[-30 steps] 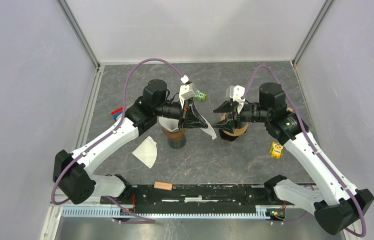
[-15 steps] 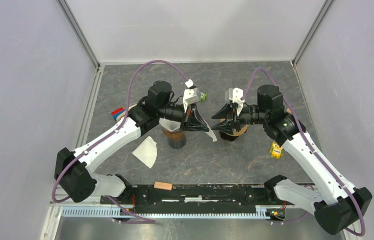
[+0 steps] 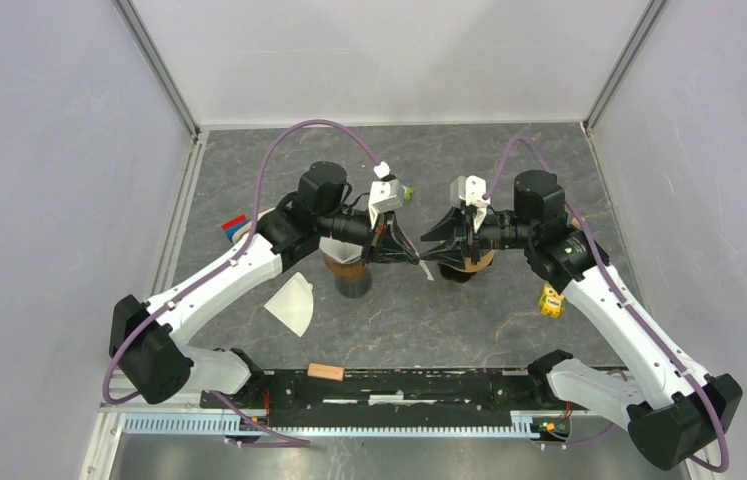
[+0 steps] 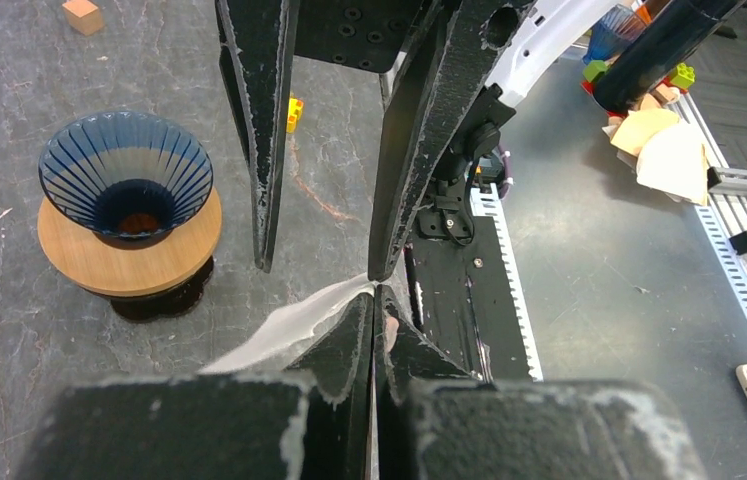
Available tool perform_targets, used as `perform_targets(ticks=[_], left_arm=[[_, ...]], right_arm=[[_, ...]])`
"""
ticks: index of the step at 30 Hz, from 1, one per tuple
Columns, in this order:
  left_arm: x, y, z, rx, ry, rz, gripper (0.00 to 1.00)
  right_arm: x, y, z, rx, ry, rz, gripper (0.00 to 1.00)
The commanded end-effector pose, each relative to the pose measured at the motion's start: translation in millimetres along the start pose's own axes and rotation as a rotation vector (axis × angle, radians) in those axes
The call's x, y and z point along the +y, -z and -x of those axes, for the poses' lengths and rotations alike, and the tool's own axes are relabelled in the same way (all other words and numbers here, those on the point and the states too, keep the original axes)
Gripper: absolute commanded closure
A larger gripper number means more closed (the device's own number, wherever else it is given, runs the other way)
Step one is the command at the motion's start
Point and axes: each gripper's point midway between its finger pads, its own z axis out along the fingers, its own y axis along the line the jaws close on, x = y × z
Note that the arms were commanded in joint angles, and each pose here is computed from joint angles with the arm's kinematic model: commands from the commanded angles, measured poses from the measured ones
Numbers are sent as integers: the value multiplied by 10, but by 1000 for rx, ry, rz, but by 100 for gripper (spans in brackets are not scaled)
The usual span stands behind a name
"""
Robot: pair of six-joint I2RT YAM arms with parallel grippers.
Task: Place the coffee filter in the dripper
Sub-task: Place the coffee filter in the coffee dripper.
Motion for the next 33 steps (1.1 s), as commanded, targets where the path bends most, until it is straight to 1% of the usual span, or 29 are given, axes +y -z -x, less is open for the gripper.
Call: perform_targets(ticks=[1, 11, 24, 33], left_arm=[[3, -5, 125, -14, -85, -1, 98], [31, 3, 88, -2, -105, 17, 98], [-10, -5, 95, -3, -110, -1, 98], [-53, 7, 96, -6, -113, -15, 98]], right_arm=[[24, 6, 76, -28, 25, 7, 56], [144, 34, 152, -77, 8, 77, 57], [76, -8, 27, -64, -28, 55, 58], [8, -12, 3, -50, -31, 21, 61]])
